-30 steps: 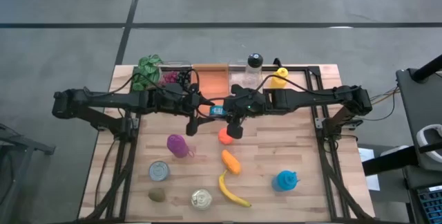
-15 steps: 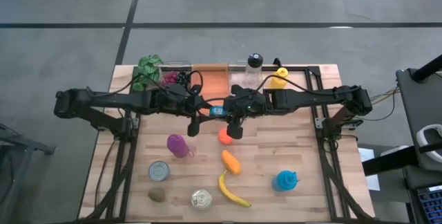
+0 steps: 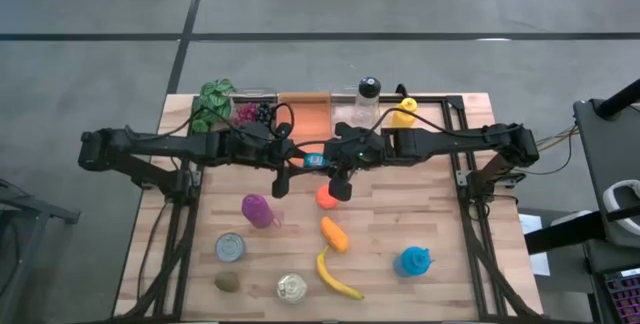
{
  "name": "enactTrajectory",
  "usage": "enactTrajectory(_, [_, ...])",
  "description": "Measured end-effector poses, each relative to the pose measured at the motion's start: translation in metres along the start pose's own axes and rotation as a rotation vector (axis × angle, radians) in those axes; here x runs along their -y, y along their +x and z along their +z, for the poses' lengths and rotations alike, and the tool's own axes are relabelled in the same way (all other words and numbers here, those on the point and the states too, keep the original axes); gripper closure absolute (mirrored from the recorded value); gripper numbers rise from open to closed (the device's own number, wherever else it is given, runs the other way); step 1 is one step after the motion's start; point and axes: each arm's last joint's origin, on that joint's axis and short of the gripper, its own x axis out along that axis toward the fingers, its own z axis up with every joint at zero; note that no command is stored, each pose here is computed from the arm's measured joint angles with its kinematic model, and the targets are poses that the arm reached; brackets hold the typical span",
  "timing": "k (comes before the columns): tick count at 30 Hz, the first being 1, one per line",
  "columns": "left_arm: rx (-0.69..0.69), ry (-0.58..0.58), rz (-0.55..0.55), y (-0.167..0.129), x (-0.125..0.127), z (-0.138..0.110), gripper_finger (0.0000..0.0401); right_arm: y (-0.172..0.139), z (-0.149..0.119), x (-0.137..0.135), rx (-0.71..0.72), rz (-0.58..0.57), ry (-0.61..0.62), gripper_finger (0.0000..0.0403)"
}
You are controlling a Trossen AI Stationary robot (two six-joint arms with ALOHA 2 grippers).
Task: Pick & Place Food Item
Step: Put the yellow and blue tuna can into the orange bin
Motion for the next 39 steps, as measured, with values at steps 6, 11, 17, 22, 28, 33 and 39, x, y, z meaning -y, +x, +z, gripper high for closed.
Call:
enactTrajectory(6, [0.002,-0.003,0.000,-0.0001,0.0000,0.0004,0.0256,0.0000,-0.0001,0.0000,-0.001,0.000,0.017,0.0280])
enactTrajectory(11, [0.005,-0.014,0.005,-0.0001,-0.0002,0.0009,0.0256,-0.0001,0.0000,0.0004,0.000,-0.008,0.018,0.0261])
enactTrajectory(17, [0.007,-0.014,0.010,-0.0002,-0.0003,0.0013,0.0256,-0.0004,0.0004,0.0009,0.004,-0.015,0.016,0.0245])
enactTrajectory(22, [0.008,-0.014,0.008,-0.0002,-0.0004,0.0014,0.0256,-0.0007,0.0010,0.0009,0.006,-0.016,0.015,0.0244])
enactTrajectory(28, [0.011,-0.011,0.006,-0.0002,-0.0002,0.0017,0.0256,-0.0008,0.0012,0.0006,0.008,-0.017,0.005,0.0256])
enactTrajectory(33, [0.012,-0.009,0.005,-0.0004,-0.0003,0.0019,0.0256,-0.0008,0.0013,0.0010,0.010,-0.035,0.006,0.0250])
enactTrajectory(39, [0.012,-0.009,0.005,-0.0005,-0.0004,0.0019,0.0256,-0.0008,0.0014,0.0014,0.012,-0.047,0.017,0.0222])
